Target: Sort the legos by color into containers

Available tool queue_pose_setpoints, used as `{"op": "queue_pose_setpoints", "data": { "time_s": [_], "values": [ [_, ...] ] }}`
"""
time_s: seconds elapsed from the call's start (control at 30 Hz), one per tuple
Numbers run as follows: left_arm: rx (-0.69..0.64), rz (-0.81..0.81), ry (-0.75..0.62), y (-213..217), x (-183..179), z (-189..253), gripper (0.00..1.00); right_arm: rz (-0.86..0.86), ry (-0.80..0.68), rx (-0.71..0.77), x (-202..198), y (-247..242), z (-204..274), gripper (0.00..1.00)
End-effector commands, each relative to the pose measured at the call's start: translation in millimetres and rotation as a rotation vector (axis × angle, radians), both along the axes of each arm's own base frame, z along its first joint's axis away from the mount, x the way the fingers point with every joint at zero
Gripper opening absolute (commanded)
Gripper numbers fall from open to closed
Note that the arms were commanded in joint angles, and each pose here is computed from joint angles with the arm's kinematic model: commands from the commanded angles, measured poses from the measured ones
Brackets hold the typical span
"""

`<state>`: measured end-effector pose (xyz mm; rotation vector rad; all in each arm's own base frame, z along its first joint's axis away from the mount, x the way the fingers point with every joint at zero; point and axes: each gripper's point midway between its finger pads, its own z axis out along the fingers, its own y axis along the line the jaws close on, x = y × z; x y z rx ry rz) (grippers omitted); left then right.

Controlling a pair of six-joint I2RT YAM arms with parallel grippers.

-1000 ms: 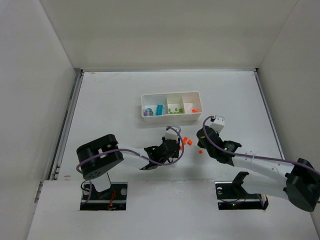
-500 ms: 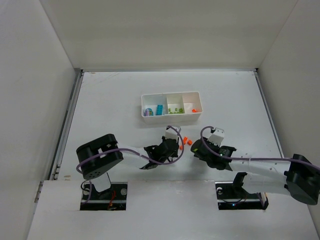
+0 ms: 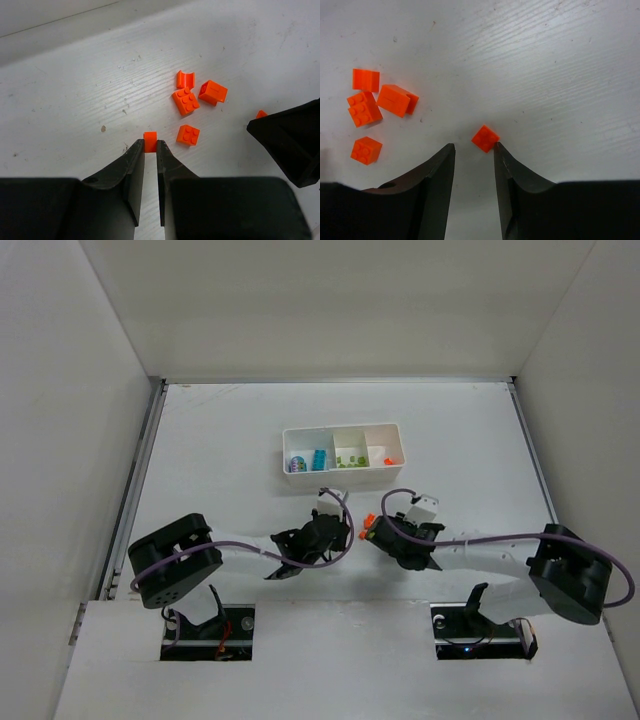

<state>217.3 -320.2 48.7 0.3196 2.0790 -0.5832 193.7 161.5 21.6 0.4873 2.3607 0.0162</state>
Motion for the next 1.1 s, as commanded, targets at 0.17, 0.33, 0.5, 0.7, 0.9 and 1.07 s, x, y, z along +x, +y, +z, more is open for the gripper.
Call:
{"op": "queue_pose_setpoints", "data": {
  "time_s": [0.17,0.33,0.5,0.7,0.9,1.07],
  "values": [
    [-0.088,-0.021,-0.024,-3.8,0.3,18.9,0.11,-0.094,-0.019,-0.061,13.1,-0.1,4.9,0.42],
    [-0.092,-0.017,-0.024,-1.8,0.5,19.4,0.11,-0.169,-0.045,-0.073,8.2,-6.6,6.3,0.44],
    [-0.104,-0.031,-0.02,-5.9,-0.7,20.6,0.11,-0.226,-0.068,-0.067,8.6,-9.6,6.7,0.45],
    [-0.119,-0.041,-0.015,-6.6,-2.8,22.7,0.11,-0.225,-0.07,-0.067,14.2,-0.3,-3.3,0.37],
    [-0.128,-0.039,-0.018,-4.8,-2.0,25.6,0.11,-0.216,-0.055,-0.07,15.2,4.2,-14.2,0.31],
    [-0.127,-0.038,-0.017,-4.1,-1.7,25.0,0.11,-0.202,-0.065,-0.051,17.6,9.8,-15.8,0.24]
  ]
}}
